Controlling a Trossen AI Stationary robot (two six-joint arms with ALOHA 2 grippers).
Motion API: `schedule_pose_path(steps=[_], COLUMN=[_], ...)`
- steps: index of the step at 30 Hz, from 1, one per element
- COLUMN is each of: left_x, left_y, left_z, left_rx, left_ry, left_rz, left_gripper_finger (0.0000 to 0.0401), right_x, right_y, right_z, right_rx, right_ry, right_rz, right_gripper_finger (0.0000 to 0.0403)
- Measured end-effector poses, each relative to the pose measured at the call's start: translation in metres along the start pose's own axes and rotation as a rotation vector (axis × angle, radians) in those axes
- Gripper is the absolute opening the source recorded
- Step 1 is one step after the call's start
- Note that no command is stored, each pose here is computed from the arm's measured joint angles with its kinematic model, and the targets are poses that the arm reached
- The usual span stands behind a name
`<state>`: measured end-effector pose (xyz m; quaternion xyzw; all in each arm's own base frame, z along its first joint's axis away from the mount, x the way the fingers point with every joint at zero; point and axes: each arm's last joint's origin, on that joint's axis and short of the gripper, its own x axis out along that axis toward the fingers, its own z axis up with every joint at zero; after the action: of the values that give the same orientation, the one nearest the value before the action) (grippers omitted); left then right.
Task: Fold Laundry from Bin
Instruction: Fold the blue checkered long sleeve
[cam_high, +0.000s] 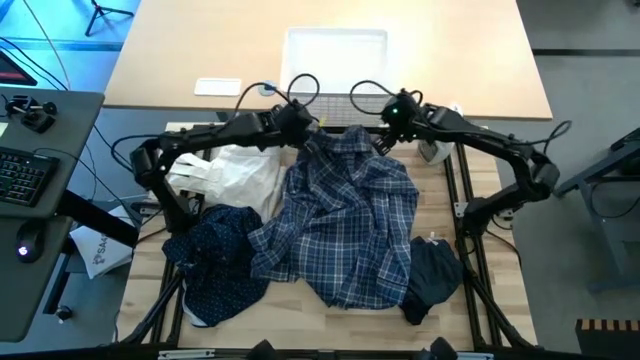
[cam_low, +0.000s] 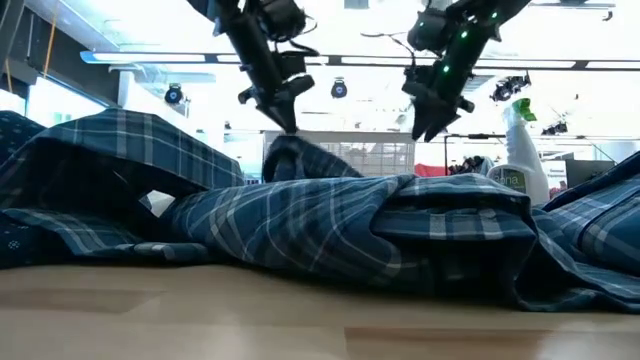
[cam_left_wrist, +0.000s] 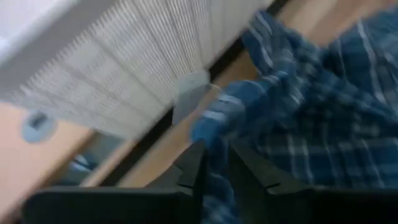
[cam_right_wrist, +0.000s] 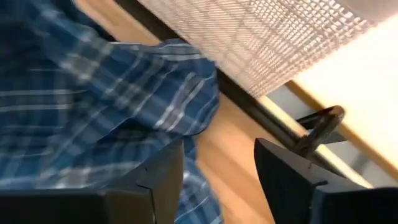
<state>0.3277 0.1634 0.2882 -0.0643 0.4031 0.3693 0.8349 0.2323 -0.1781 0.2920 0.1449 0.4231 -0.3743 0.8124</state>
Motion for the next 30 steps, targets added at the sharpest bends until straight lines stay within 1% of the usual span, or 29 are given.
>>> schedule_pose_path(steps=[3, 5, 8, 10, 11, 13, 15, 16, 18, 20, 22, 24, 27, 30], left_x=[-0.010, -0.021, -0.039, -0.050, -0.056, -0.064, -0.069, -0.070, -0.071, -0.069, -0.064, -0.059, -0.051, -0.042], left_y=[0.011, 0.017, 0.025, 0.029, 0.031, 0.032, 0.030, 0.028, 0.024, 0.019, 0.013, 0.006, -0.004, -0.017], left_z=[-0.004, -0.007, -0.010, -0.011, -0.012, -0.011, -0.011, -0.011, -0.011, -0.012, -0.013, -0.014, -0.015, -0.013], left_rx=[-0.026, -0.037, -0.039, -0.048, -0.056, -0.075, -0.079, -0.074, -0.063, -0.050, -0.036, -0.028, -0.024, 0.024], left_ry=[0.054, 0.081, 0.101, 0.095, 0.089, 0.071, 0.061, 0.059, 0.060, 0.064, 0.080, 0.096, 0.112, 0.091], left_rz=[-0.061, -0.067, -0.060, -0.063, -0.070, -0.084, -0.109, -0.116, -0.128, -0.137, -0.143, -0.149, -0.158, -0.189], left_gripper_finger=[0.0089, 0.0103, 0.0118, 0.0123, 0.0124, 0.0124, 0.0123, 0.0123, 0.0122, 0.0122, 0.0122, 0.0122, 0.0122, 0.0122], right_x=[-0.011, -0.016, -0.017, -0.011, -0.006, 0.006, 0.020, 0.027, 0.041, 0.053, 0.063, 0.071, 0.082, 0.083], right_y=[-0.002, 0.001, 0.014, 0.025, 0.030, 0.037, 0.041, 0.042, 0.045, 0.047, 0.048, 0.048, 0.050, 0.051], right_z=[-0.003, -0.004, -0.008, -0.018, -0.026, -0.044, -0.062, -0.071, -0.086, -0.099, -0.108, -0.112, -0.115, -0.106], right_rx=[-0.011, -0.029, -0.105, -0.185, -0.232, -0.307, -0.347, -0.360, -0.399, -0.432, -0.466, -0.502, -0.512, -0.445], right_ry=[0.014, 0.018, 0.030, 0.047, 0.063, 0.116, 0.139, 0.137, 0.105, 0.061, 0.020, -0.009, 0.014, 0.037], right_rz=[0.117, 0.230, 0.394, 0.436, 0.439, 0.403, 0.361, 0.363, 0.382, 0.361, 0.330, 0.323, 0.291, 0.236], right_gripper_finger=[0.0207, 0.0210, 0.0211, 0.0211, 0.0211, 0.0211, 0.0207, 0.0204, 0.0194, 0.0181, 0.0167, 0.0152, 0.0112, 0.0038])
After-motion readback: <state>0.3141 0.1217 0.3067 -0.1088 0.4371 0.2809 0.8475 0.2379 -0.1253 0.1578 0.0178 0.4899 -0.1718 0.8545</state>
